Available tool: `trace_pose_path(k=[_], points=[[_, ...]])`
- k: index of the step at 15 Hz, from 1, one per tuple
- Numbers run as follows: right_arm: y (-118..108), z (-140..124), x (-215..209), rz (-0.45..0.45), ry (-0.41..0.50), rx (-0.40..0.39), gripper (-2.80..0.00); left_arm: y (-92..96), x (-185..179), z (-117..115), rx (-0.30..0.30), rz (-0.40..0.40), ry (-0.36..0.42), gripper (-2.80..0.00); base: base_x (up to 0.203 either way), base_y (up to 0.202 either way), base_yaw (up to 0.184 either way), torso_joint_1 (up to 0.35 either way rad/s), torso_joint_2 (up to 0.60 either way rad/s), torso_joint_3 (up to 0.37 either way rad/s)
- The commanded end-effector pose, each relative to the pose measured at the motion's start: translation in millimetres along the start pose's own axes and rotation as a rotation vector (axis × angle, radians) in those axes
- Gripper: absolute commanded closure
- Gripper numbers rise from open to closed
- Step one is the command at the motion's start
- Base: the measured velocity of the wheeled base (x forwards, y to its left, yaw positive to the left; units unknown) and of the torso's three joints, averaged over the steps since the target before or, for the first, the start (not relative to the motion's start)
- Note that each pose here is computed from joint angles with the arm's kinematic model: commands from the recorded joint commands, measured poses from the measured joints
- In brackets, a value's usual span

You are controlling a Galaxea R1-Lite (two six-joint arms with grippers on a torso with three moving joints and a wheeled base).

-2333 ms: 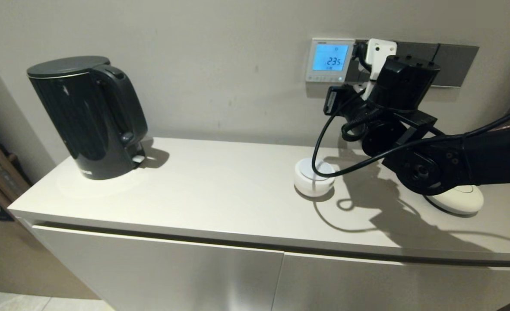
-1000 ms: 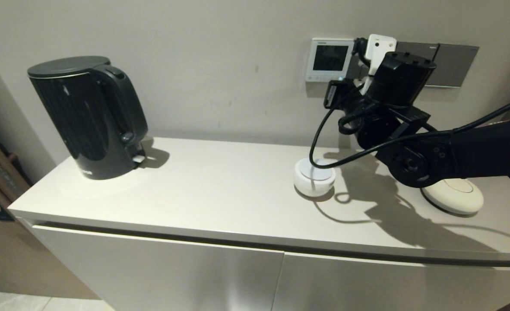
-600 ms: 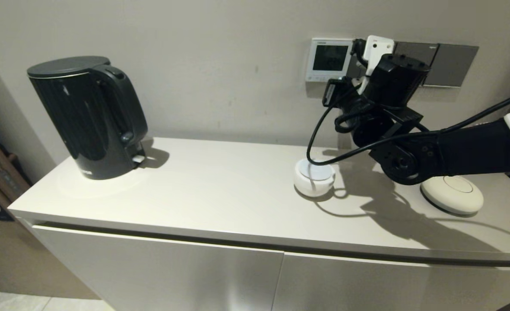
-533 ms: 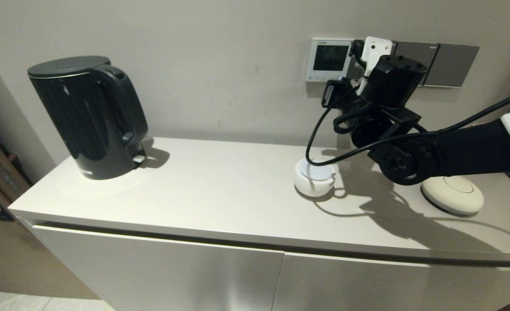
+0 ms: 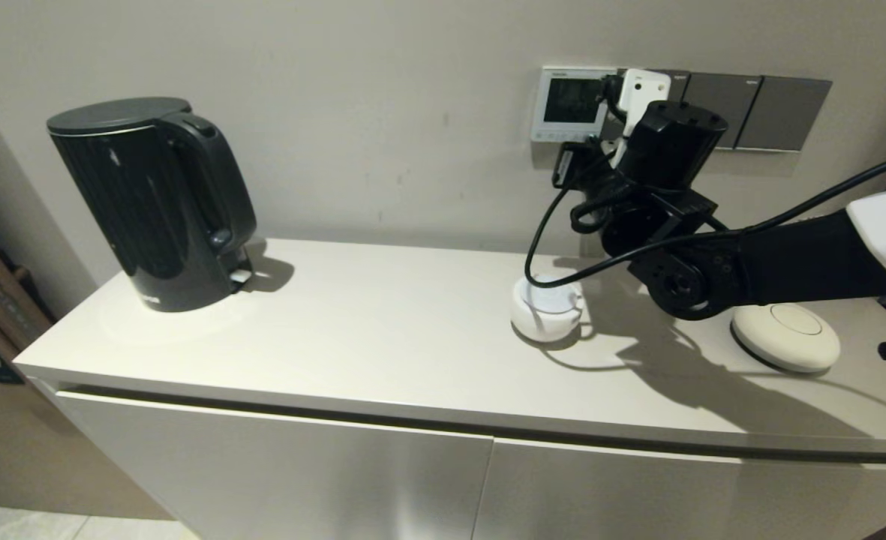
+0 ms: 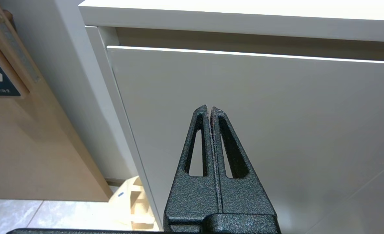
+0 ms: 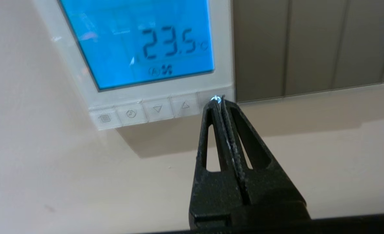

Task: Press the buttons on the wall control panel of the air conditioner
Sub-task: Turn off the central air conditioner

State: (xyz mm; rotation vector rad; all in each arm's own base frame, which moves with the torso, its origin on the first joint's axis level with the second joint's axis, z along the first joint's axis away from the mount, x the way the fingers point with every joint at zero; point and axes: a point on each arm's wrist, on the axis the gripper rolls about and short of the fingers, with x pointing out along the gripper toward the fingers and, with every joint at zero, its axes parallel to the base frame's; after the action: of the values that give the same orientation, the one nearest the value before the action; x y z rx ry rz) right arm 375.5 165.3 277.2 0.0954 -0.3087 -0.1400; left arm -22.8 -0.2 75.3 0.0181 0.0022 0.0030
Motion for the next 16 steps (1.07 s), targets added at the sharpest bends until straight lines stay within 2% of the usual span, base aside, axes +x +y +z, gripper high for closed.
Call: trace_pose_path(k=[1,8,16], points=[[1,-5,3,-0.004,0.002,-0.002,0.0,0.0,0,0,0.0,0.001,-0.001,0.0,0.0,0.0,0.0,0.0,0.0,0.0],[0,1,1,-0.005,-0.01,0.006,0.0,0.0,0,0,0.0,0.0,0.001,0.0,0.0,0.0,0.0,0.0,0.0,0.0],[-19,70,-27,-0.008,-0.121,0.065,0.0,0.0,0,0,0.0,0.002,-0.001,0.0,0.0,0.0,0.0,0.0,0.0,0.0]])
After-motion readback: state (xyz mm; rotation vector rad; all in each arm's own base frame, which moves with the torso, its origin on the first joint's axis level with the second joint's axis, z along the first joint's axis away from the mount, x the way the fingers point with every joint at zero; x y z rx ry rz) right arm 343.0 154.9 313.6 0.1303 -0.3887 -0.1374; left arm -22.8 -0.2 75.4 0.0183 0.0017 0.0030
